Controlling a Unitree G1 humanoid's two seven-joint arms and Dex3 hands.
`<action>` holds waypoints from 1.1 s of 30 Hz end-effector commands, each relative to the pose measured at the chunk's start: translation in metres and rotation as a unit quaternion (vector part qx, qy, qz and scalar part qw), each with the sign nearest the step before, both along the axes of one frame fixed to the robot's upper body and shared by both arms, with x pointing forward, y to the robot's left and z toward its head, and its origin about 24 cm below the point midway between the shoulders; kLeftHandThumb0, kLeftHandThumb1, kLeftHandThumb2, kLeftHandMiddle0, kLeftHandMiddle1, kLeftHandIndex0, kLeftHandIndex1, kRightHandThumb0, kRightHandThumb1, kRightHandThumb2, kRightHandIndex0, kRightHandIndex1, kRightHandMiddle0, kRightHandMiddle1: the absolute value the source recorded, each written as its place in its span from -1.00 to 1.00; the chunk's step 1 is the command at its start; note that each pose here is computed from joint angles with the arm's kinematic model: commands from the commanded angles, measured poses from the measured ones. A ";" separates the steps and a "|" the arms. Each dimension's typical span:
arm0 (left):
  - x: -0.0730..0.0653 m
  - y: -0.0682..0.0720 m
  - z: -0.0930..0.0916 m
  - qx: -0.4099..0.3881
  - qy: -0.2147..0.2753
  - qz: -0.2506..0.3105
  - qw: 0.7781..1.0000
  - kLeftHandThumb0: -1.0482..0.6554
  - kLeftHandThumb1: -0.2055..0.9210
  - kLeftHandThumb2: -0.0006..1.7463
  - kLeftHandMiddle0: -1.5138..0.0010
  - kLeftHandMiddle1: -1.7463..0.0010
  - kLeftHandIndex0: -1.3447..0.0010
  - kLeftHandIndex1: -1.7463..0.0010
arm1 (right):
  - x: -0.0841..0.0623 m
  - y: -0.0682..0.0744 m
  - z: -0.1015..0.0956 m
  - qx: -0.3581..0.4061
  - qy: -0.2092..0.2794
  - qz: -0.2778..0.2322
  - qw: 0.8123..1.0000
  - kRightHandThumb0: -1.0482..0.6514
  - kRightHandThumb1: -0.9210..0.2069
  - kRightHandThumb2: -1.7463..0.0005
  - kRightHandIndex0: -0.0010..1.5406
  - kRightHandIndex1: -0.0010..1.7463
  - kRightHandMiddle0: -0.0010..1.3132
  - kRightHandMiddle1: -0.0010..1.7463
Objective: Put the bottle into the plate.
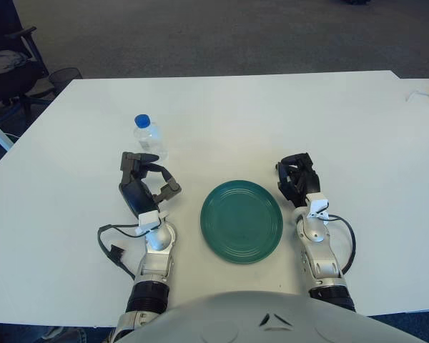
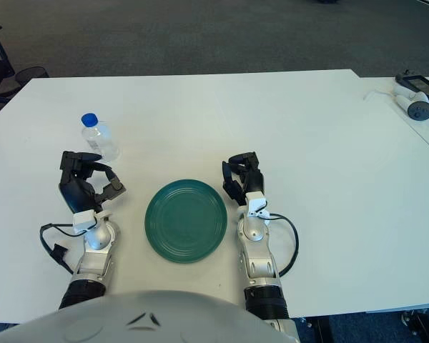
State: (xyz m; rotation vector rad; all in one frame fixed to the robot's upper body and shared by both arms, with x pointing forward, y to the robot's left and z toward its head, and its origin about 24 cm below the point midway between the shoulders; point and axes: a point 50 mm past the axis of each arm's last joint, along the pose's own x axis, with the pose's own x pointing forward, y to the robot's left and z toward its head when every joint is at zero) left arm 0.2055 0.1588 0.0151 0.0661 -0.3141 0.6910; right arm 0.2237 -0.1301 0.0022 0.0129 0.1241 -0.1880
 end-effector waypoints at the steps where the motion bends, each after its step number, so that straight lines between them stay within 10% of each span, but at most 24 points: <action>1: -0.027 -0.004 -0.036 0.009 0.139 0.028 0.990 0.00 0.26 0.21 0.45 -1.00 0.44 -0.96 | -0.022 0.000 -0.038 0.013 0.120 0.001 0.993 -0.18 -1.00 0.41 -0.57 0.15 -0.71 1.00; 6: -0.026 -0.004 -0.040 -0.006 0.211 0.052 0.976 -0.50 0.80 -0.44 0.93 -1.00 0.84 -0.99 | -0.021 -0.001 -0.038 0.013 0.119 0.004 0.993 -0.18 -1.00 0.41 -0.57 0.14 -0.71 1.00; 9: -0.024 -0.004 -0.041 -0.016 0.231 0.070 0.970 -0.68 0.93 -0.61 0.98 -0.64 0.95 -1.00 | -0.021 -0.002 -0.039 0.013 0.119 0.004 0.993 -0.18 -1.00 0.41 -0.56 0.15 -0.71 1.00; 33: -0.018 -0.004 -0.044 0.014 0.231 0.111 0.967 -0.81 1.00 -0.41 1.00 0.57 1.00 -0.91 | -0.022 -0.007 -0.042 0.018 0.115 0.007 0.993 -0.18 -1.00 0.41 -0.55 0.24 -0.70 1.00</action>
